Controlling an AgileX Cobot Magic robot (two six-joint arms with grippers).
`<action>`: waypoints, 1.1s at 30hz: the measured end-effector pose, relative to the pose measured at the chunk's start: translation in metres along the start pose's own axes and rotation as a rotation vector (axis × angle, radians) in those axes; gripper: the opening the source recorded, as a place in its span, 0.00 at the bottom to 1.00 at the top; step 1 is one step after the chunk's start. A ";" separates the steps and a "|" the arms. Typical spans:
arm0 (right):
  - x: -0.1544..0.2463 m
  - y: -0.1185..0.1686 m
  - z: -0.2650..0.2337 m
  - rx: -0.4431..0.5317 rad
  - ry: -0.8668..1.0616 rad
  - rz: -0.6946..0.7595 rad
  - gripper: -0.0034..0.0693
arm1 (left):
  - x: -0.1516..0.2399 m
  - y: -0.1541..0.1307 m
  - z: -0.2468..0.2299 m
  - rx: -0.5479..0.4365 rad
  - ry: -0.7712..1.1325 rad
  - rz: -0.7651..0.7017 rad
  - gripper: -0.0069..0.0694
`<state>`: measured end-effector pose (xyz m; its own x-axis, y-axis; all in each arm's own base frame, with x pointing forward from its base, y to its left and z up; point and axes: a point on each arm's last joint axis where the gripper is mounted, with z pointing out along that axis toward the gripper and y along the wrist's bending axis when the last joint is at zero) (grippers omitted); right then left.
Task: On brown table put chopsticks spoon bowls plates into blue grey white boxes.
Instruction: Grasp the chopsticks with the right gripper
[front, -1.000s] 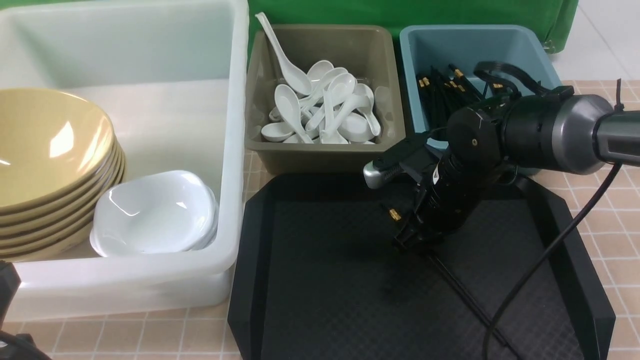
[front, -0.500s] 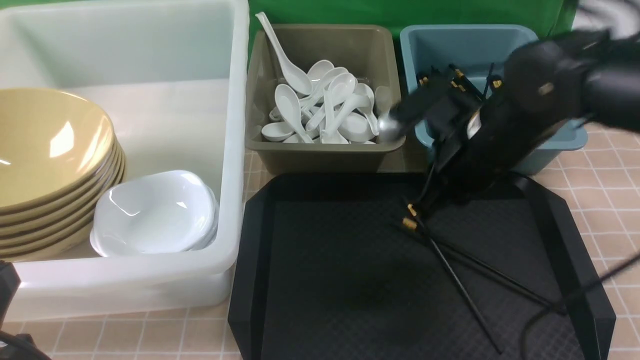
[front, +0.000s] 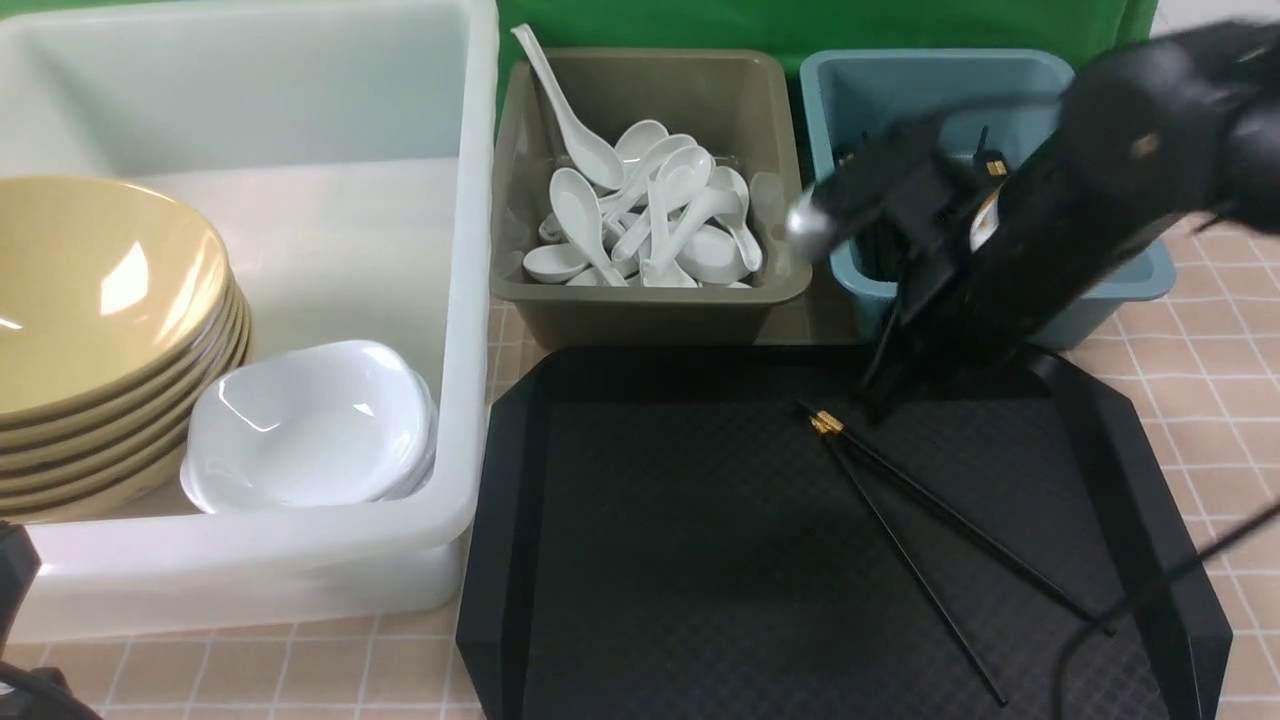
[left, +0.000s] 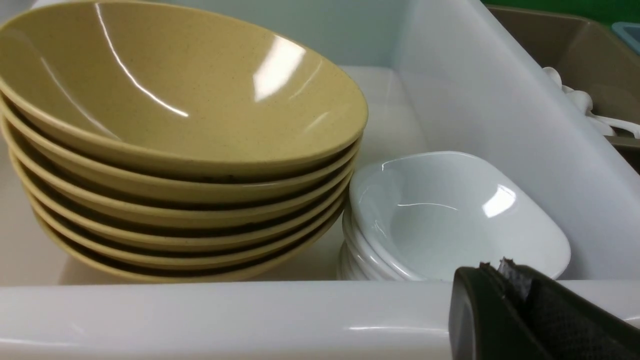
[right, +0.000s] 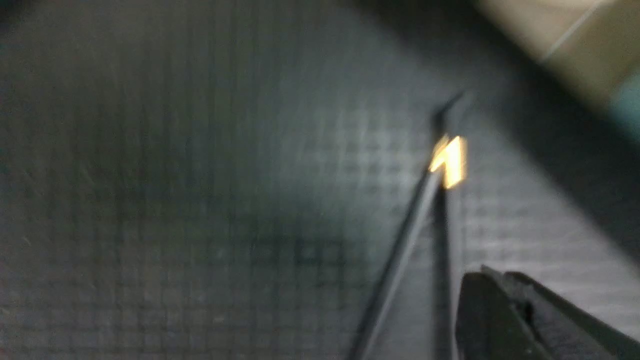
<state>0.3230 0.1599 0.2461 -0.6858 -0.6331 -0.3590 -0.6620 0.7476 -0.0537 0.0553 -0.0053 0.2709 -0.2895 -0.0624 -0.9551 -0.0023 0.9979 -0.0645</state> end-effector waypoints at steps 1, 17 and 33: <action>0.001 -0.001 0.016 -0.011 0.039 0.002 0.23 | 0.000 0.000 0.000 0.000 0.000 0.000 0.08; 0.002 -0.007 0.086 -0.036 0.092 0.045 0.53 | 0.000 0.000 0.000 0.000 0.000 0.000 0.08; -0.004 0.002 0.041 -0.045 0.027 0.039 0.18 | 0.000 0.000 0.000 0.000 0.000 0.000 0.08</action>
<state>0.3369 0.1720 0.2096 -0.7190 -0.6093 -0.3344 -0.6472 0.7623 0.0024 0.0553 -0.0053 0.2708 -0.2899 -0.0624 -0.9550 -0.0023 0.9979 -0.0645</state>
